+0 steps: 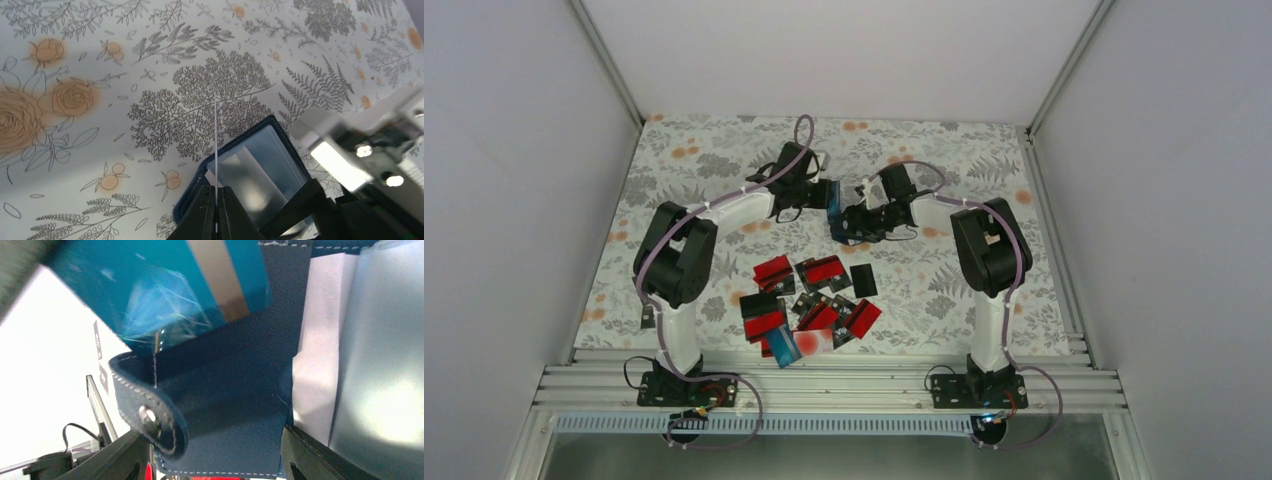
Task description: Put the credit cards into the card holder
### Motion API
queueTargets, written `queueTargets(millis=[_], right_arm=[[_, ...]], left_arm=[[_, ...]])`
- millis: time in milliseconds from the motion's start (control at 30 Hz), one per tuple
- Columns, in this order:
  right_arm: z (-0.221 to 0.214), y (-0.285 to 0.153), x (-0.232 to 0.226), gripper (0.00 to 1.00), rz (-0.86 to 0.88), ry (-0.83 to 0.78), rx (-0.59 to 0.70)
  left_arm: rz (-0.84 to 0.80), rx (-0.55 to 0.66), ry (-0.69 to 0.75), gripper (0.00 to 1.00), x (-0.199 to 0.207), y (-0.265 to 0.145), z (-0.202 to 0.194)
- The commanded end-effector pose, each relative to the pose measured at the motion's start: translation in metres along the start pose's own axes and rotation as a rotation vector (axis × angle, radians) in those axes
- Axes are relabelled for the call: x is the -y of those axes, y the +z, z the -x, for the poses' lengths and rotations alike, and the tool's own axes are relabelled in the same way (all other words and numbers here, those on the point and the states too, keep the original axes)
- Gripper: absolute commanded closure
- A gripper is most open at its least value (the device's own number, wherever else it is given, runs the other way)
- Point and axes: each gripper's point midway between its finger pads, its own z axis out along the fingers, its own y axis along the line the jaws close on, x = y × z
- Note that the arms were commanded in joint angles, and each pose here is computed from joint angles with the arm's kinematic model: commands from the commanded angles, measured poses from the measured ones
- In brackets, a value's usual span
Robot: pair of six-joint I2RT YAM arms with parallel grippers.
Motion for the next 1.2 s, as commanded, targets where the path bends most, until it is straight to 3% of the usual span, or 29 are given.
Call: queueTargets(millis=[0, 267, 533, 1167], right_arm=[[0.007, -0.011, -0.034, 0.32, 0.087, -0.086, -0.01], [0.024, -0.039, -0.047, 0.32, 0.106, -0.127, 0.03], [0.037, -0.052, -0.003, 0.32, -0.034, -0.095, 0.08], [0.017, -0.031, 0.043, 0.31, -0.105, -0.014, 0.034]], left_arm=[[-0.021, -0.019, 0.009, 0.98, 0.0, 0.004, -0.01], [-0.037, -0.018, 0.014, 0.98, 0.004, 0.004, -0.011], [-0.034, -0.024, 0.021, 0.98, 0.004, 0.005, -0.014], [-0.027, -0.042, 0.029, 0.98, 0.002, 0.009, -0.023]])
